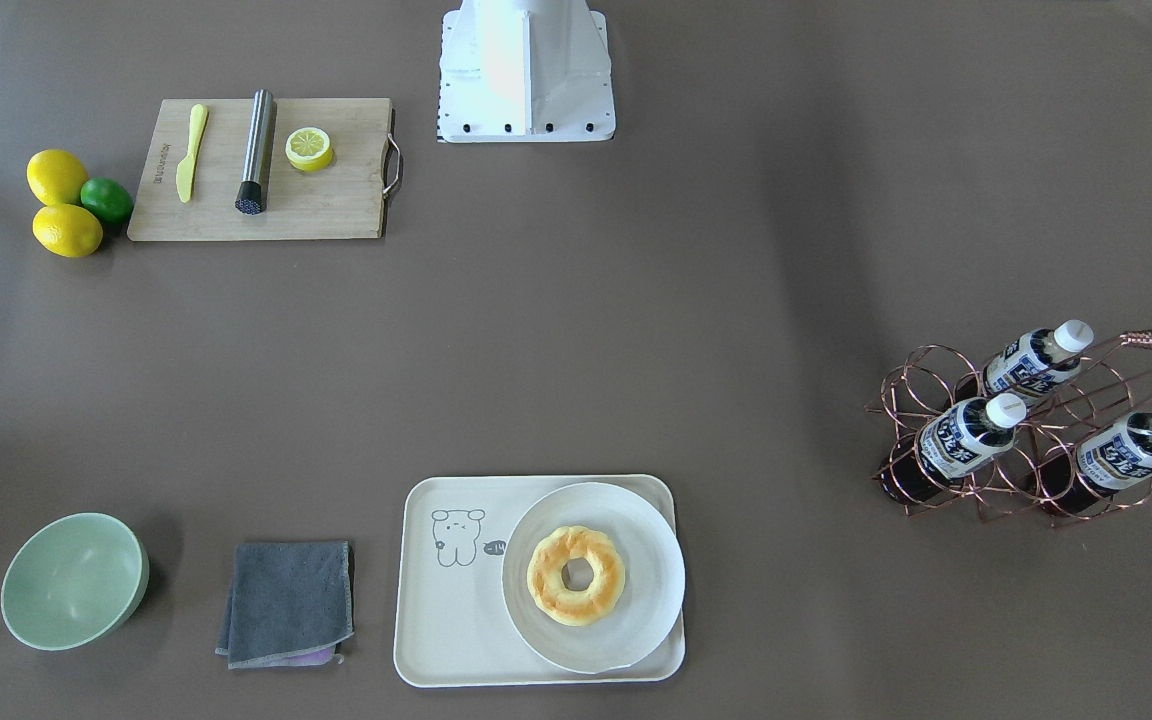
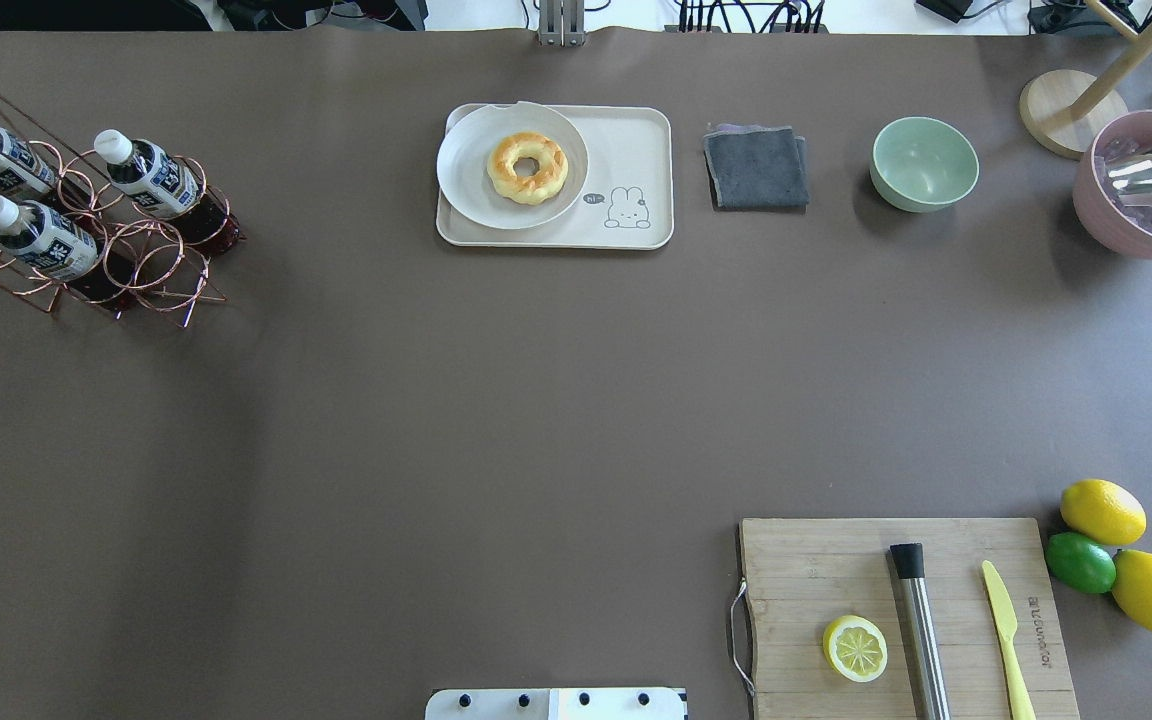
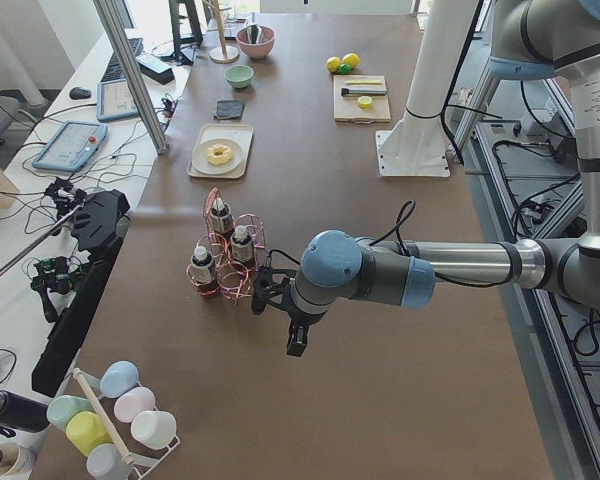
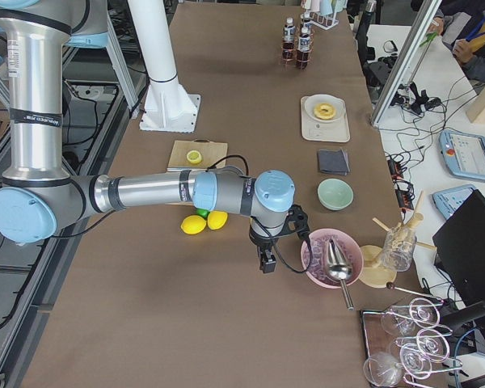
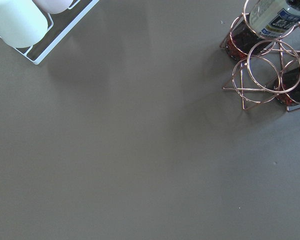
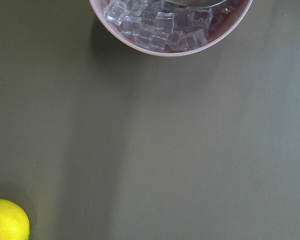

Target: Place tea on tray

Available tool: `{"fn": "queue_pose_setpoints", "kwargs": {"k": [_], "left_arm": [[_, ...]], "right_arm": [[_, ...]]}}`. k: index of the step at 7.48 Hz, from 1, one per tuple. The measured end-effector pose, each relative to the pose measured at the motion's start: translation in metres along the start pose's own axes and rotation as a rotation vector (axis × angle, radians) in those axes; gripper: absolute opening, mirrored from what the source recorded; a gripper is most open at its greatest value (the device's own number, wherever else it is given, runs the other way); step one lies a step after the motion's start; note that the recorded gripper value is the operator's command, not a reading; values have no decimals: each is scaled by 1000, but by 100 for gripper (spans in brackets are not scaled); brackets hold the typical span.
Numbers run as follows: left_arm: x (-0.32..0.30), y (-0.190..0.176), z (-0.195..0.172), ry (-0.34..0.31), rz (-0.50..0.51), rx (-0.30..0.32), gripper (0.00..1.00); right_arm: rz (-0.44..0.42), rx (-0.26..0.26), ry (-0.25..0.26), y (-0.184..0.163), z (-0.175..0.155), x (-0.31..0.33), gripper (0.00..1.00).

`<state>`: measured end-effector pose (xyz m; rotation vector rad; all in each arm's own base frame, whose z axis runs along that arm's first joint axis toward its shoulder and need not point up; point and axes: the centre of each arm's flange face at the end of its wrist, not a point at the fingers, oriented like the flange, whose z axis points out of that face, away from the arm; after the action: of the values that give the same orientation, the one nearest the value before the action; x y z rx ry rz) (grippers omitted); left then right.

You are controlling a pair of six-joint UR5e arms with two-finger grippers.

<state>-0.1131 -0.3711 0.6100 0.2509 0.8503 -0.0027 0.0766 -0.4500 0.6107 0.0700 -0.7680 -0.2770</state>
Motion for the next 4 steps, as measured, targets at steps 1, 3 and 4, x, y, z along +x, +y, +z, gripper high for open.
{"fn": "queue_pose_setpoints", "kwargs": {"k": [1, 3, 4], "left_arm": [[0, 2, 0, 1, -1, -1, 97], [-2, 9, 2, 0, 1, 1, 97], [-3, 14, 3, -2, 13, 12, 97]], "right_arm": [[1, -1, -1, 2, 1, 0, 100], [2, -2, -2, 3, 1, 0, 100], [2, -2, -2, 3, 1, 0, 100]]}}
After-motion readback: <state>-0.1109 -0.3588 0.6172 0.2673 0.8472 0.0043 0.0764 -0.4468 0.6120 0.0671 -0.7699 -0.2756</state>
